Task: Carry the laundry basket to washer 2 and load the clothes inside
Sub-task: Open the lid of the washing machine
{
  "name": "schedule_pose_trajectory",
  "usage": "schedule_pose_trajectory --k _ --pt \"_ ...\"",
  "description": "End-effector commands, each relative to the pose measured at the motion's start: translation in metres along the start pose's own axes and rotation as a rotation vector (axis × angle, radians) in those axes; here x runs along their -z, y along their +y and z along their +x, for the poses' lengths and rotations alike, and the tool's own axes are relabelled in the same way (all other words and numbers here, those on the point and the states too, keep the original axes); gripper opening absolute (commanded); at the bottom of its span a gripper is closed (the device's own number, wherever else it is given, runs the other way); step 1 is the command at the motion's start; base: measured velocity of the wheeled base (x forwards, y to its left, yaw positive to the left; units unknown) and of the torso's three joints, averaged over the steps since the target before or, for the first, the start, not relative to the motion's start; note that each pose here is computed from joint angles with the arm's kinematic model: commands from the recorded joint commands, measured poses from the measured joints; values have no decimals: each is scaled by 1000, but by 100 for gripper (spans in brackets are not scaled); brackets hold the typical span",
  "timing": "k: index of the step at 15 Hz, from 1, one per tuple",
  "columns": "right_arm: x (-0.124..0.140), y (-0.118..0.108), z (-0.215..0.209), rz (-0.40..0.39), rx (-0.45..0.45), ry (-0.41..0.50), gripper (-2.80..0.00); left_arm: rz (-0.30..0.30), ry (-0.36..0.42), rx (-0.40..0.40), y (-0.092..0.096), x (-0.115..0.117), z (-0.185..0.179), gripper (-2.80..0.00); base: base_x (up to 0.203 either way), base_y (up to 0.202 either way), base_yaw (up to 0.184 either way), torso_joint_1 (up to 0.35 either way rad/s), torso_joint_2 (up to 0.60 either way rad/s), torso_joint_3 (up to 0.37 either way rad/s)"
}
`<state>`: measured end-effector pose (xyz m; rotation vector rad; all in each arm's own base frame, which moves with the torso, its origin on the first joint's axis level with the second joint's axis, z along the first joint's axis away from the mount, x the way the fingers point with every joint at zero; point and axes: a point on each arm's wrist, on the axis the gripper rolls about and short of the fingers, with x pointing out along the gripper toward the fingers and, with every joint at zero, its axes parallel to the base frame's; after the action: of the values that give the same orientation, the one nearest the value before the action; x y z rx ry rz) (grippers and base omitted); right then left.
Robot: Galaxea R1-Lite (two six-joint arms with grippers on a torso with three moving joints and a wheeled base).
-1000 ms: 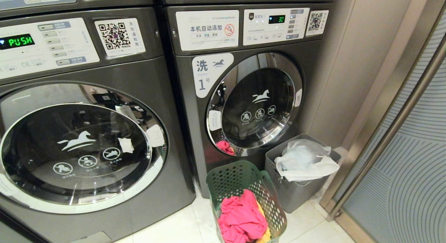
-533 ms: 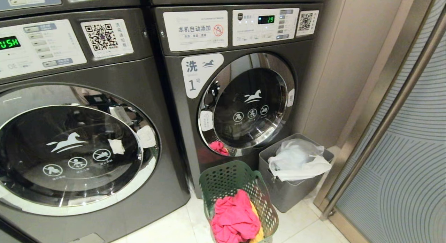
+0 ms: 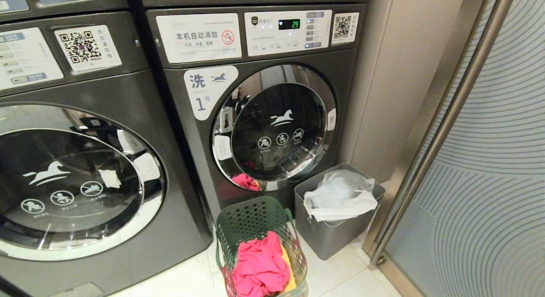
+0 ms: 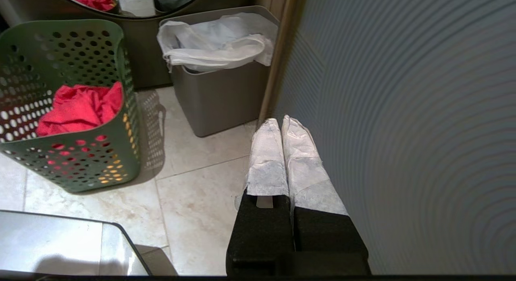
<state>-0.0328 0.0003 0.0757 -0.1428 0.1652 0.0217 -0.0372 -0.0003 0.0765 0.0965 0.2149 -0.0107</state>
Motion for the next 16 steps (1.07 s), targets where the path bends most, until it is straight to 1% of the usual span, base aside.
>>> schedule_pose_trajectory --k 1,9,10,16 --pt "0 0 0 -2 -1 3 -280 0 3 0 0 0 0 -280 0 -195 1 -1 6 -1" --pt "0 0 0 -1 0 3 -280 0 3 0 0 0 0 -280 0 -188 1 1 2 3" --pt "0 0 0 -1 -1 3 -280 0 1 0 0 0 0 -280 0 -102 2 0 2 0" --pt "0 0 0 -1 0 3 -280 0 4 0 0 0 0 -280 0 0 0 0 0 0"
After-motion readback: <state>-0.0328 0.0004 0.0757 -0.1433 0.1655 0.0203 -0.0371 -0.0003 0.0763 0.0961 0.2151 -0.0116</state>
